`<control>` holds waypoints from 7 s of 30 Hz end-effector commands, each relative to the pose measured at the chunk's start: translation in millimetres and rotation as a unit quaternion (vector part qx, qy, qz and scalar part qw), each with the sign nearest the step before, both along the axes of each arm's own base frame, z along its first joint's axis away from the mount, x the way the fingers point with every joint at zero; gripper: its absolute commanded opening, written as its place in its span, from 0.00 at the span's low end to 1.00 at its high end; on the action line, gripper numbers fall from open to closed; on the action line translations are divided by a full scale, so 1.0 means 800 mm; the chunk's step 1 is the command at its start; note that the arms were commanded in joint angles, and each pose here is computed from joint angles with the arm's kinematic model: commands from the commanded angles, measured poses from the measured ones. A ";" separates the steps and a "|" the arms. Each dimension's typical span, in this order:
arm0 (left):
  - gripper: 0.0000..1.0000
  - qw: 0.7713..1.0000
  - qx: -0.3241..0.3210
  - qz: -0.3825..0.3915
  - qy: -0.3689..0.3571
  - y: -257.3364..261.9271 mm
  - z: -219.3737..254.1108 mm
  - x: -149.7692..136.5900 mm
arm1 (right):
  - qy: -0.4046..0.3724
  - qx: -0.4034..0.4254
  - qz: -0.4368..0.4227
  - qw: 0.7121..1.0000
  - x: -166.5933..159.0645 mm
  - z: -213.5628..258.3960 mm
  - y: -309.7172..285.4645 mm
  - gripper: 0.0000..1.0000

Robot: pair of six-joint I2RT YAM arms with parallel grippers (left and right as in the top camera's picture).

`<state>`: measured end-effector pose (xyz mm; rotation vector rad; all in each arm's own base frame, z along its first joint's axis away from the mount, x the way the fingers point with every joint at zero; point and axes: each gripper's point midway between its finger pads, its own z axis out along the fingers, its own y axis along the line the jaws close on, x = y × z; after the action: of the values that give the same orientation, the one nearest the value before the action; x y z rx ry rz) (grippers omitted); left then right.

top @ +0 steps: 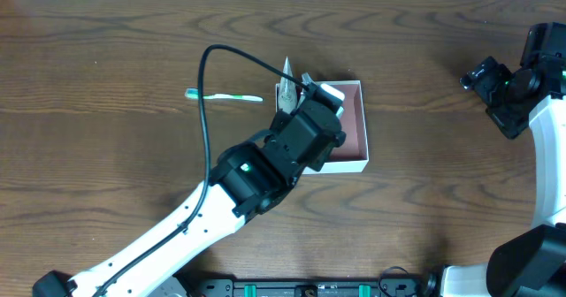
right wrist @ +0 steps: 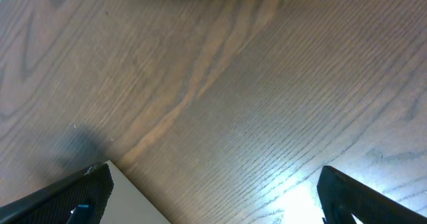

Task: Pack container
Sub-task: 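Carry the toothpaste tube right and lower it into the box, then release the tube and move the left gripper toward the toothbrush, then position the left gripper over the green toothbrush handle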

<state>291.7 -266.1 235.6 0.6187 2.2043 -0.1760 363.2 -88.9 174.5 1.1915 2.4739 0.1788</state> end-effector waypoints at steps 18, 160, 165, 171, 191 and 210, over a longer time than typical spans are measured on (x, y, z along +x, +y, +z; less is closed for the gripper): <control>0.56 0.963 0.232 -0.131 -0.045 -0.029 -0.091 0.047 | -0.003 0.004 -0.007 1.000 0.002 0.002 -0.002 0.99; 0.81 0.667 -0.187 0.640 0.332 0.256 -0.196 0.171 | -0.003 0.004 -0.007 1.000 0.002 0.002 -0.002 0.99; 0.79 0.656 -0.191 0.661 0.309 0.264 -0.191 0.178 | -0.003 0.004 -0.007 1.000 0.002 0.002 -0.002 0.99; 0.78 0.643 -0.176 0.687 0.288 0.277 -0.204 0.179 | -0.003 0.004 -0.007 1.000 0.003 0.002 -0.002 0.99; 0.77 0.634 -0.160 0.693 0.305 0.274 -0.252 0.185 | -0.003 0.004 -0.007 1.000 0.002 0.002 -0.002 0.99; 0.73 0.615 -0.147 0.685 0.361 0.257 -0.302 0.173 | -0.003 0.004 -0.007 1.000 0.002 0.002 -0.002 0.99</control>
<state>431.9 -55.6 0.2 -1.6358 2.5982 0.0747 363.1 -88.9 174.4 1.1917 2.4742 0.1787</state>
